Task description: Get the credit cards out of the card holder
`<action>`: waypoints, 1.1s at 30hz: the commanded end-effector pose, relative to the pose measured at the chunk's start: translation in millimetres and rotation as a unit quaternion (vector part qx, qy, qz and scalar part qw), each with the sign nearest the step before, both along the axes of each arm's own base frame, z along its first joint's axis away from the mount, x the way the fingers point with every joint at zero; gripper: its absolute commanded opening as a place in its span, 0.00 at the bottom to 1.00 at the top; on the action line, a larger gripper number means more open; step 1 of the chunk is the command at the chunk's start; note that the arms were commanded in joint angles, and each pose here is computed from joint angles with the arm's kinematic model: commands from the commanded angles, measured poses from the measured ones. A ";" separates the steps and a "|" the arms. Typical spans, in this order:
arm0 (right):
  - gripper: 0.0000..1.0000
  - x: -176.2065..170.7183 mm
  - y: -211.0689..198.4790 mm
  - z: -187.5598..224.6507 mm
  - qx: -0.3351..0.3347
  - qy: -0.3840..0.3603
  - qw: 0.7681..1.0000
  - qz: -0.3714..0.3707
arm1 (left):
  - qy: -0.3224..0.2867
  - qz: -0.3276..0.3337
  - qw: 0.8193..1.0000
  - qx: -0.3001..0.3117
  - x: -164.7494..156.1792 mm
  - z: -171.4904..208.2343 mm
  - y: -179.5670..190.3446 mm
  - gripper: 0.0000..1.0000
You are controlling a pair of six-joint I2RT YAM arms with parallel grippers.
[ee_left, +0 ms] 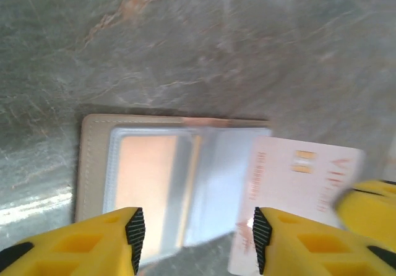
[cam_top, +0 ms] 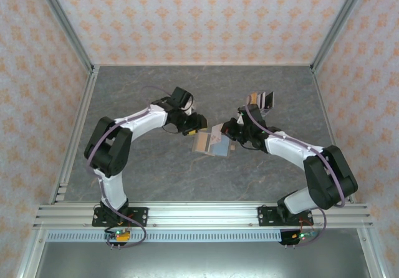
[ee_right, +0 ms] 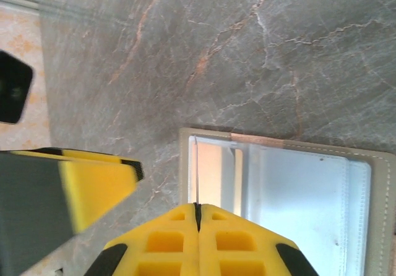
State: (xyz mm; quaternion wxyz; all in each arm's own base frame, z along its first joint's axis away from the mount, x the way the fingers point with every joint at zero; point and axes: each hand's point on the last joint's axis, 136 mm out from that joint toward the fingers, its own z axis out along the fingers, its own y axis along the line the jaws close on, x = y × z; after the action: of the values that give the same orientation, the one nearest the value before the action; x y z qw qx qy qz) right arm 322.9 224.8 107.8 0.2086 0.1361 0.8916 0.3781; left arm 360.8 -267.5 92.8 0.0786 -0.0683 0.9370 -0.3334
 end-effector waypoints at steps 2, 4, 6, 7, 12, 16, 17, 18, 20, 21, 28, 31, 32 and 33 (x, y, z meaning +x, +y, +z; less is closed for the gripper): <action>0.00 7.4 9.0 35.0 0.069 -0.034 0.997 0.014 | -0.037 0.013 0.994 -0.100 4.1 44.6 -6.3 0.61; 0.00 9.9 11.5 44.9 0.096 -0.039 0.994 0.016 | -0.046 0.016 0.990 -0.135 4.4 58.6 -8.9 0.64; 0.00 13.3 12.6 55.3 0.125 -0.045 0.991 0.017 | -0.052 0.013 0.986 -0.159 3.1 68.6 -12.8 0.66; 0.00 15.1 12.8 60.9 0.142 -0.048 0.989 0.017 | -0.052 0.011 0.984 -0.171 2.4 72.5 -14.6 0.66; 0.00 23.0 8.6 83.8 0.204 -0.062 0.977 0.011 | -0.043 0.011 0.969 -0.243 4.6 91.0 -28.7 0.63; 0.00 26.5 6.2 94.7 0.226 -0.071 0.972 0.007 | -0.052 0.016 0.957 -0.286 9.4 111.0 -33.6 0.51; 0.00 27.4 6.2 97.5 0.229 -0.074 0.971 0.006 | -0.053 0.014 0.956 -0.289 8.6 114.2 -34.9 0.48; 0.00 28.1 6.6 99.5 0.232 -0.076 0.970 0.006 | -0.056 0.013 0.955 -0.292 8.6 117.2 -35.2 0.45; 0.00 30.7 7.1 104.7 0.240 -0.080 0.967 0.003 | -0.056 0.011 0.953 -0.297 7.2 121.7 -36.0 0.37; 0.00 32.1 7.3 107.7 0.245 -0.083 0.966 0.002 | -0.057 0.009 0.953 -0.298 6.9 123.4 -36.2 0.33; 0.00 36.3 9.7 117.6 0.259 -0.089 0.962 0.002 | -0.060 0.010 0.956 -0.288 5.8 123.7 -34.1 0.20; 0.00 36.4 8.2 114.1 0.251 -0.088 0.964 -0.001 | -0.064 0.009 0.962 -0.265 3.8 121.0 -29.9 0.23; 0.00 36.7 7.5 112.2 0.248 -0.087 0.965 -0.003 | -0.066 0.010 0.963 -0.260 3.8 121.3 -28.2 0.24; 0.00 36.6 6.7 110.5 0.244 -0.086 0.966 -0.005 | -0.070 0.011 0.965 -0.252 3.7 121.6 -25.6 0.26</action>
State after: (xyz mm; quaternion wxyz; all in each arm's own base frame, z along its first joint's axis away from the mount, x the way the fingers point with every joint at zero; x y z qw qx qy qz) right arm 356.0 232.1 199.3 0.2227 0.1708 0.7627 0.5827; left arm 367.5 -297.5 191.3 0.1016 -0.0953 0.8120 -0.5668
